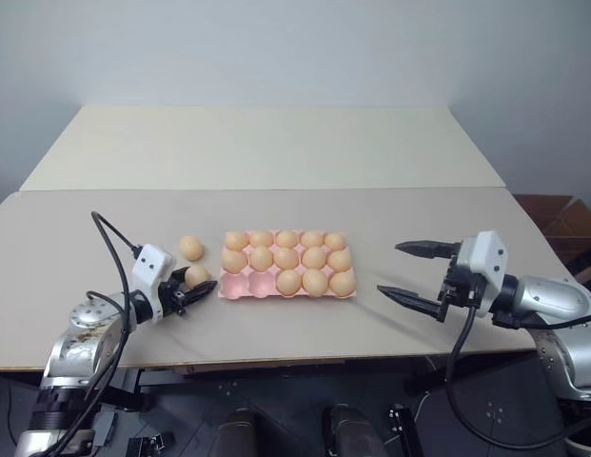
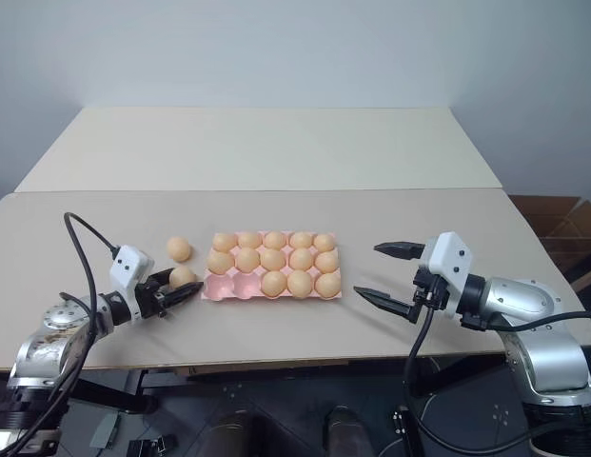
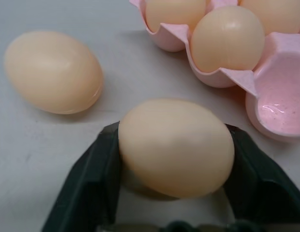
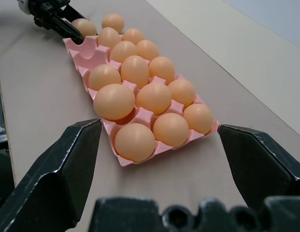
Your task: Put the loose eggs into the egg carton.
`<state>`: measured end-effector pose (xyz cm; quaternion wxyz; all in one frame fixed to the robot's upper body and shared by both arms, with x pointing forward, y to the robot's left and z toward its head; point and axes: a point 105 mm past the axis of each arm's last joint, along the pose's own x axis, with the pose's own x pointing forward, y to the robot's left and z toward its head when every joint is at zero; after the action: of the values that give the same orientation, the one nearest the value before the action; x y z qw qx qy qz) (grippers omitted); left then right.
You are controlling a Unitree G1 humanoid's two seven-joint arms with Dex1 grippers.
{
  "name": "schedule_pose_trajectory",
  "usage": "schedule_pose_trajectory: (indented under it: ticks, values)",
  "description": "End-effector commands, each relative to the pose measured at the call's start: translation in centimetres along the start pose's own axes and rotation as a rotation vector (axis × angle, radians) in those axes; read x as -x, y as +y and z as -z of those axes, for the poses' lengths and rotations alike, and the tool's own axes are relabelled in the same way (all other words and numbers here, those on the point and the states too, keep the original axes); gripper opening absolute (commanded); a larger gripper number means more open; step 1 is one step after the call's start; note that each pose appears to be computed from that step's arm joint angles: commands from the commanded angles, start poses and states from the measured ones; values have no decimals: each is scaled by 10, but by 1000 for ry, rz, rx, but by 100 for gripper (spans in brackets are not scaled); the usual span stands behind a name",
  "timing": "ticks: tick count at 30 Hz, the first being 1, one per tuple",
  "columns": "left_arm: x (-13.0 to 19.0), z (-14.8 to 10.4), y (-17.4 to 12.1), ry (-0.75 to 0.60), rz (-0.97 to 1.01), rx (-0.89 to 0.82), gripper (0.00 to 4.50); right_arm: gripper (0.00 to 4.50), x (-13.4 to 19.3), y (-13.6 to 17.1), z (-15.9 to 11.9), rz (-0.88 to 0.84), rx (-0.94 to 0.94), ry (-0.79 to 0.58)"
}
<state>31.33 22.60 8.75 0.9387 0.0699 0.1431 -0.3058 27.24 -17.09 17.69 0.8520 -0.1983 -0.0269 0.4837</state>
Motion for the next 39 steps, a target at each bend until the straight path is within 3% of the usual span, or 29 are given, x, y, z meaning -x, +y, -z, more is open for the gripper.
schedule_pose_trajectory:
  ticks: [1,5,9,13,18,20,25,32,39]
  values:
    - [14,-18,2,-51,-21,-50,238,450,0,2,-13,8,45,-43]
    - [31,-50,-15,-140,80,-125,238,450,-1,2,-13,14,44,-46]
    - [19,-69,-43,-198,205,-163,238,450,-4,2,-12,16,43,-47]
    - [-9,-75,-69,-219,310,-156,238,450,-8,3,-12,18,44,-49]
    - [-29,-74,-82,-202,374,-146,238,450,-8,4,-12,28,45,-48]
    - [-30,-73,-84,-184,397,-143,299,450,-7,5,-11,33,45,-45]
    - [-17,-82,-78,-221,391,-130,446,450,-6,6,-11,46,43,-44]
    - [25,-99,-40,-284,213,-156,446,450,-6,5,-10,47,41,-45]
    - [94,-67,2,-159,36,-138,446,450,-1,5,-5,10,27,-20]
